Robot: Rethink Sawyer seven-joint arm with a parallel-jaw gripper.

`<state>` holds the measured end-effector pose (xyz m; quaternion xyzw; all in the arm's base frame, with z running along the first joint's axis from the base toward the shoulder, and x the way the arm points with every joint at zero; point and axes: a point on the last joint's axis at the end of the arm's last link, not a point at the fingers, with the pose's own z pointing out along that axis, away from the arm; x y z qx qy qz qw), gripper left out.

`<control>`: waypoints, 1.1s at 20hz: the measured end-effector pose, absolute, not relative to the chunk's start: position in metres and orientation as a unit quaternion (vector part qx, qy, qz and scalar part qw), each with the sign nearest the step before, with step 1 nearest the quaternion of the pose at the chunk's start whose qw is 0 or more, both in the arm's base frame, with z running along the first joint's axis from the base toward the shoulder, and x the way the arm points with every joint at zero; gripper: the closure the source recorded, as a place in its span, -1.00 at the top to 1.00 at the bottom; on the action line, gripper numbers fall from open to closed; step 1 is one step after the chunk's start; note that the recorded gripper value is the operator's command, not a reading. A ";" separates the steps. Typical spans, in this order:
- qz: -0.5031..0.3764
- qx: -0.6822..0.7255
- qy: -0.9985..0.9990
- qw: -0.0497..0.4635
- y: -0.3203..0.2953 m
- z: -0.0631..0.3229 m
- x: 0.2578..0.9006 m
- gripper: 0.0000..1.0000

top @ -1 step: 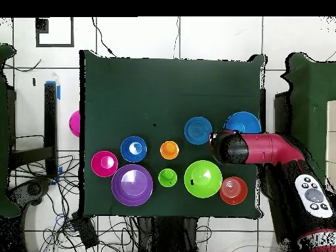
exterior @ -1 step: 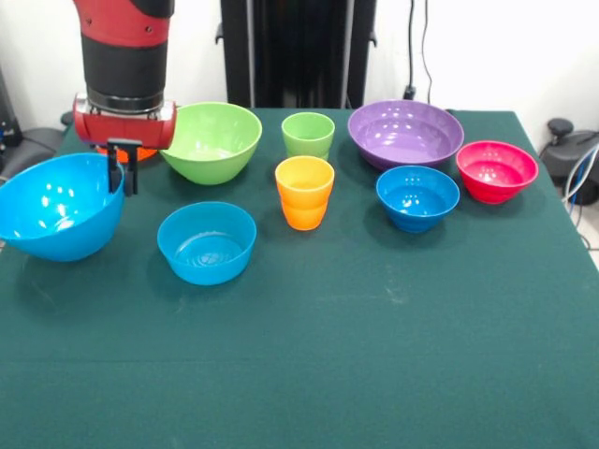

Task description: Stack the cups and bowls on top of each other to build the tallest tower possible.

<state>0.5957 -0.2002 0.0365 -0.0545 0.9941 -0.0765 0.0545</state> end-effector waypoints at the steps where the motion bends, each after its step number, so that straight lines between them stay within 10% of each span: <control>1: -0.078 -0.056 0.994 0.057 -0.199 0.040 0.598 -1.00; 22: -0.038 -0.071 0.996 0.025 -0.081 0.064 0.569 -1.00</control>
